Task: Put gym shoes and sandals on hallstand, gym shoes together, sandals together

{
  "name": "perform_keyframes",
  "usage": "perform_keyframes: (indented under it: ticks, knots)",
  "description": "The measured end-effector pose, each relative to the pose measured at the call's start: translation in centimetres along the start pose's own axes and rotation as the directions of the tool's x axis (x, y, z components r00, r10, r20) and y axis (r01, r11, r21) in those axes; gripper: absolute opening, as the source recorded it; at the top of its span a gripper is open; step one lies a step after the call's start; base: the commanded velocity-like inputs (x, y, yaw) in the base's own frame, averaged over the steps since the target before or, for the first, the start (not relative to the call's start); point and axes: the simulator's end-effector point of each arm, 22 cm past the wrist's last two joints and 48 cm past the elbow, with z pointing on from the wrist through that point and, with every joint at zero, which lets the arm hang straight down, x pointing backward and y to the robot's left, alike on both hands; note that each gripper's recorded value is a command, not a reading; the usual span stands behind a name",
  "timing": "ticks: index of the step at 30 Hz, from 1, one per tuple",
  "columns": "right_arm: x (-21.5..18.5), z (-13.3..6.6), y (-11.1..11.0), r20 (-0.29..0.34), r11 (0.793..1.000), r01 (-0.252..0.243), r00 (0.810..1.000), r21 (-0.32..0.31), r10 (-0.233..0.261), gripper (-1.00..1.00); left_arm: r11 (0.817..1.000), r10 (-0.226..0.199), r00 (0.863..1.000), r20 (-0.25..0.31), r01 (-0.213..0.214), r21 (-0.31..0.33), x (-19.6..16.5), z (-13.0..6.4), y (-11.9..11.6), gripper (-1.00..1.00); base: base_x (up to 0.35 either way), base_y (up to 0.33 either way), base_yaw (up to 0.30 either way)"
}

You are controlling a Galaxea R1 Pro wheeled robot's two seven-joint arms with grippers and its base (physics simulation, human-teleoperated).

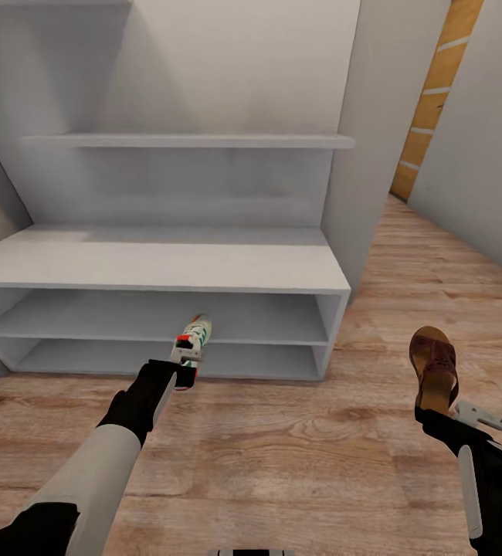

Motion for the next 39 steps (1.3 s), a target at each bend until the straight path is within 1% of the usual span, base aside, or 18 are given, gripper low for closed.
perform_keyframes:
  ticks: [6, 16, 23, 33, 39]
  knots:
    - [0.00, -0.01, -0.02, 0.000, 1.000, 0.000, 1.000, 0.000, 0.000, -1.00, 1.000, -0.001, 1.000, 0.000, 0.001, 0.000, -0.01, -0.01, 0.03, -1.00, 0.076, 0.000, 0.000]
    - [-0.18, -0.01, -0.58, 0.004, 1.000, -0.004, 1.000, 0.010, 0.004, -1.00, 1.000, -0.001, 1.000, 0.000, 0.001, -0.001, -0.02, -0.03, 0.06, -1.00, 0.315, 0.000, 0.000]
    - [-0.29, -0.01, -0.67, 0.006, 1.000, -0.003, 1.000, 0.011, 0.003, -1.00, 1.000, -0.001, 1.000, 0.000, 0.001, -0.002, 0.01, 0.00, 0.14, -1.00, 0.111, 0.000, 0.000]
    - [-0.34, -0.03, -0.71, 0.007, 1.000, -0.003, 1.000, 0.011, 0.002, -1.00, 1.000, -0.002, 1.000, 0.000, 0.002, -0.002, 0.01, -0.02, 0.14, -1.00, 0.316, 0.000, 0.000]
    - [-0.32, 0.00, -0.71, 0.007, 1.000, -0.002, 1.000, 0.012, 0.002, -1.00, 1.000, -0.001, 1.000, 0.000, 0.001, -0.002, 0.02, 0.02, 0.14, -1.00, 0.077, 0.000, 0.000]
